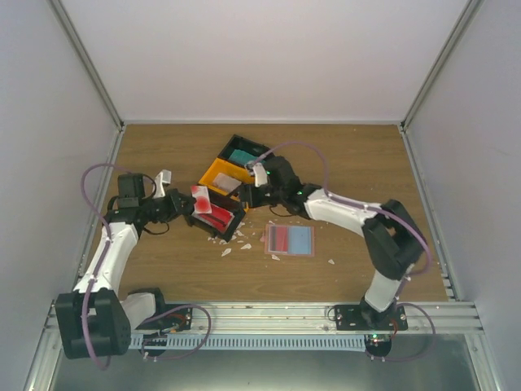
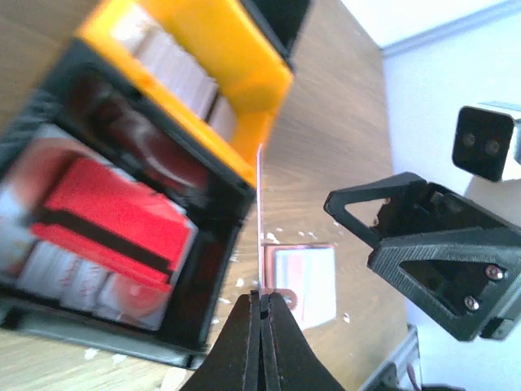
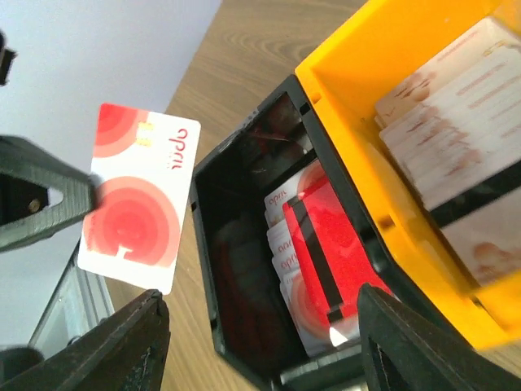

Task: Put the credit cards into the card holder
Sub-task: Place the credit card in the storage box, then insert the credit card into the card holder.

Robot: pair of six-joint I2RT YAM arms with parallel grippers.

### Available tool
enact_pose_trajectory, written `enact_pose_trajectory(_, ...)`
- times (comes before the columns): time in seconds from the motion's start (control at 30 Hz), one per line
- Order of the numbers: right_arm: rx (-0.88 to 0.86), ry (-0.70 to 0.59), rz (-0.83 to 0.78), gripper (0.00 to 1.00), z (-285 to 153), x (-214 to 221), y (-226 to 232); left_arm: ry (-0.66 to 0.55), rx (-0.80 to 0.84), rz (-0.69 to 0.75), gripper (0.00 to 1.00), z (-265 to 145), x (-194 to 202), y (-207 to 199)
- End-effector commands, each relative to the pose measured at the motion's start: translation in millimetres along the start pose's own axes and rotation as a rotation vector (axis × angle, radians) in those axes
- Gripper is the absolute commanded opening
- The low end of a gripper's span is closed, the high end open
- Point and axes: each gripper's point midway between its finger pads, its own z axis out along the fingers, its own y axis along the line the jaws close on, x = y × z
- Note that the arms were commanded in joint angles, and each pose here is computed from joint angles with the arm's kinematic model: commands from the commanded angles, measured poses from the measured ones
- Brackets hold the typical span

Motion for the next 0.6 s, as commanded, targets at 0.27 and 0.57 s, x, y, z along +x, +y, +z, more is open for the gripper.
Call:
enact_pose_trajectory(0.27, 0.031, -0.263, 0.008, 0.67, -114, 7, -9, 0.130, 0.379, 0.228, 0.00, 37, 45, -135)
enact_pose_trajectory(0.57, 0.160, -0.298, 0.088, 0.65, -154, 47, -37, 0.236, 0.408, 0.258, 0.00, 97, 94, -159)
